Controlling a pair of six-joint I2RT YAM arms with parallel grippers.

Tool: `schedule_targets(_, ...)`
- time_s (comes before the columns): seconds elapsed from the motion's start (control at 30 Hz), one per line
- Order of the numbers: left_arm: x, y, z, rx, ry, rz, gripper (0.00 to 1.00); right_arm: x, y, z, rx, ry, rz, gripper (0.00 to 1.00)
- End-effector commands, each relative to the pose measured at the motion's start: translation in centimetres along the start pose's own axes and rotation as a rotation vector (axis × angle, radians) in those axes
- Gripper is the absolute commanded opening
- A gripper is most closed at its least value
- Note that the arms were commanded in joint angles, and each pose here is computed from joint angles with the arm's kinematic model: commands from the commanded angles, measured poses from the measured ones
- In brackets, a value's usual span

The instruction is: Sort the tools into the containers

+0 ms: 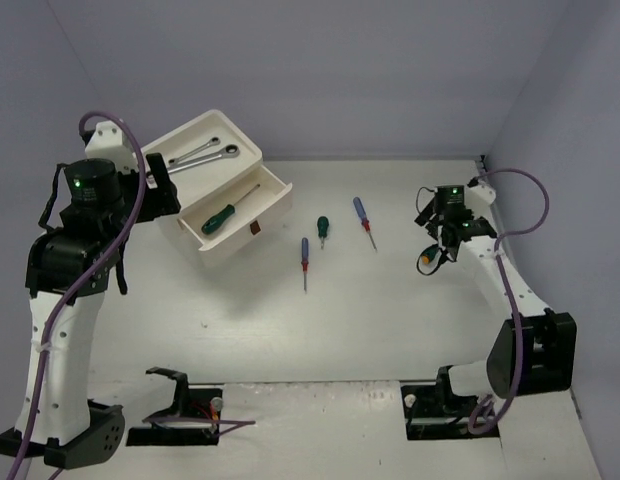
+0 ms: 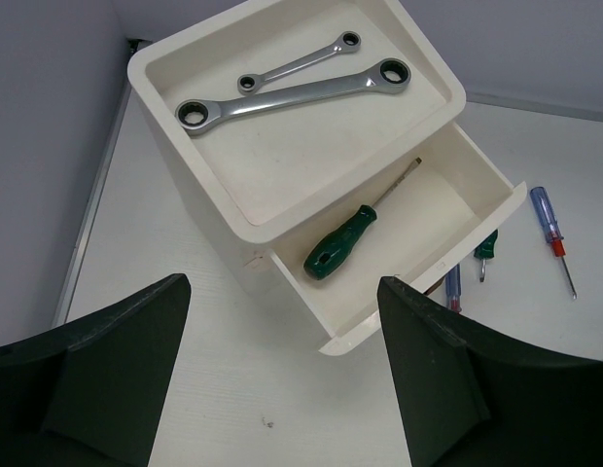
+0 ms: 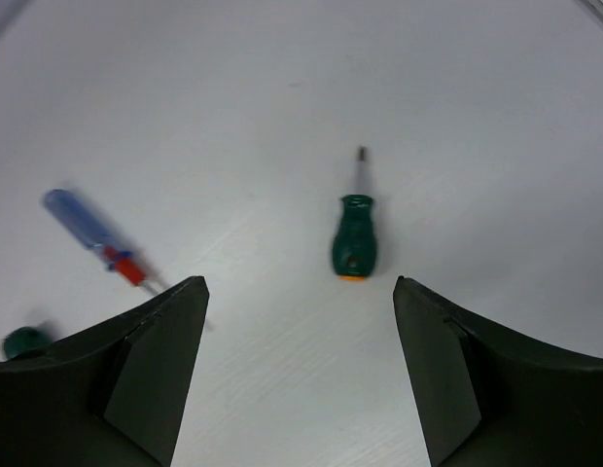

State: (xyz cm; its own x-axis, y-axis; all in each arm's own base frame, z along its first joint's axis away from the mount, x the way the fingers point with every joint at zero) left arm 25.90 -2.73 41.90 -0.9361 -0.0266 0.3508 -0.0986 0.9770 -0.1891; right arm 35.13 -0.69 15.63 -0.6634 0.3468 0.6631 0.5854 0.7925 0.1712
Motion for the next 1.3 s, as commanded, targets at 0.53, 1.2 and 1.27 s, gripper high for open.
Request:
schedule_targets(0.53,0.1,-0.5,-1.2,0.005,-0.043,0.018,0.75,-10.0,-1.6,4.9,0.112,0.332,0.010,0.50)
schedule_targets(1.2,0.2,-0.7,-1.3,0.025,-0.045,0.026,0.75,8.9,19.8,0.6,0.104,0.057,-0.553,0.00)
schedule_targets(1.27,0.0,-0.6,-1.2,0.026,-0.042,0.021,0.75,13.2,23.9,1.4,0.091,0.044,-0.667,0.00)
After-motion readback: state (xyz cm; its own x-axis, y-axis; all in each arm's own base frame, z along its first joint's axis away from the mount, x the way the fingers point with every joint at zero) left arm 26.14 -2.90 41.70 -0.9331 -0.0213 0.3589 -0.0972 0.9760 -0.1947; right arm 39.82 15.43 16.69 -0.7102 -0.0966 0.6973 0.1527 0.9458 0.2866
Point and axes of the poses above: each gripper's point midway between its finger pads, its own x axis back along the fingers, its own y axis along the line the jaws close on, z = x × y, the point moved 2 cm from there along x, back along the fingers, and after that the axes turned 4 degrees about x, right-handed, at the moved point
